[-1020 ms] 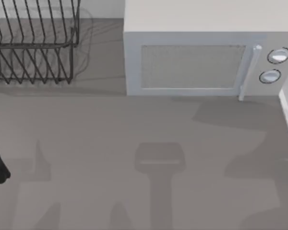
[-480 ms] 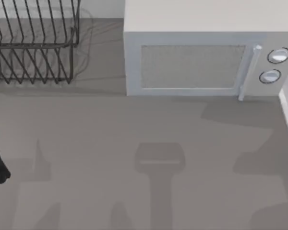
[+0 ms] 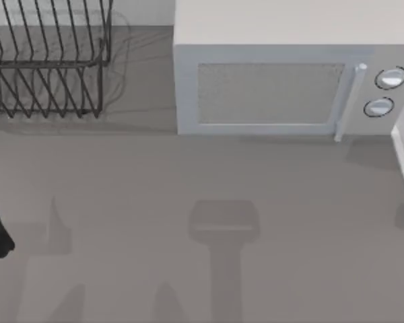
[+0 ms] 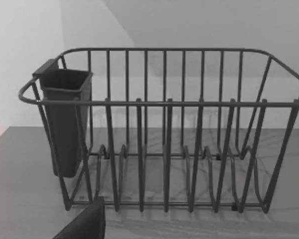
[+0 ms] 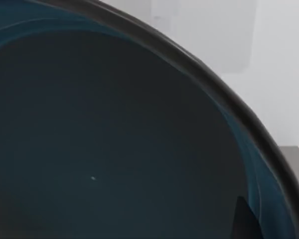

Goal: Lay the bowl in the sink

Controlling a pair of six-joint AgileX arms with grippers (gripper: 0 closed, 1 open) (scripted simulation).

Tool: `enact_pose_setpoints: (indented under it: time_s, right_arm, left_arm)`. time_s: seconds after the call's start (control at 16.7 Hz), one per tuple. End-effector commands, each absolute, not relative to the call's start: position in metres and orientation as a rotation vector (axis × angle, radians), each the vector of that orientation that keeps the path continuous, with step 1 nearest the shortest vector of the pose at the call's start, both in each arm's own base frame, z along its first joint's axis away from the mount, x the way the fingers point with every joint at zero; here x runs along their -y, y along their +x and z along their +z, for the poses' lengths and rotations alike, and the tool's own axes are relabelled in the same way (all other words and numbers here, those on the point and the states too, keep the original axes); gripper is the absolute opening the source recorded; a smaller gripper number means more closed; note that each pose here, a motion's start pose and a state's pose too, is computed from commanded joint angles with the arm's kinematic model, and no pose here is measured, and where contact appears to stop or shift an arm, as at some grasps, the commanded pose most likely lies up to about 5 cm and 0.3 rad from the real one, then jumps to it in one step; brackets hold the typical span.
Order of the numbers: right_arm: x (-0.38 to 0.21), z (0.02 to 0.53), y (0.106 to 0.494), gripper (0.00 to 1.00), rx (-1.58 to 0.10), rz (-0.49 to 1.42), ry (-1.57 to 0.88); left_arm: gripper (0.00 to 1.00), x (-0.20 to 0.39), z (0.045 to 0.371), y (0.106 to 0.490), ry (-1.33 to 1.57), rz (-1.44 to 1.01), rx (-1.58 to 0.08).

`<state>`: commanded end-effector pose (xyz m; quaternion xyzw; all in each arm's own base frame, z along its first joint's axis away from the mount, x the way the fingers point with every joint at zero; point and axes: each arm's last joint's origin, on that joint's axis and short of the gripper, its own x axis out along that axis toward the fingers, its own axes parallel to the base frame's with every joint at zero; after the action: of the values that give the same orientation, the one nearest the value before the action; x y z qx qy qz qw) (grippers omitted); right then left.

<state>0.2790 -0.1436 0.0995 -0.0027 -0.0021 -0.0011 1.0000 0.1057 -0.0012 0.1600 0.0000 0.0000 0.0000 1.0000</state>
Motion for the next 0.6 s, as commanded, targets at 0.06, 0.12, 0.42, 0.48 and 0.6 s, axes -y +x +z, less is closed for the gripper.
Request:
enact_pose_setpoints:
  time_s: [0.06,0.12,0.42,0.48,0.6]
  right_arm:
    - [0.142,0.089,0.277,0.00,0.007,-0.004,-0.008]
    - [0.141,0.080,0.274,0.00,0.009,-0.006,-0.008]
    - [0.136,0.059,0.267,0.00,0.000,-0.010,0.000]
    - [0.136,0.059,0.267,0.00,0.000,-0.010,0.000]
    - [0.136,0.059,0.267,0.00,0.000,-0.010,0.000]
  left_arm:
    - [1.00,0.001,0.160,0.106,0.000,0.000,0.000]
    - [1.00,0.001,0.160,0.106,0.000,0.000,0.000]
    - [1.00,0.001,0.160,0.106,0.000,0.000,0.000]
    - [1.00,0.001,0.160,0.106,0.000,0.000,0.000]
    - [1.00,0.001,0.160,0.106,0.000,0.000,0.000]
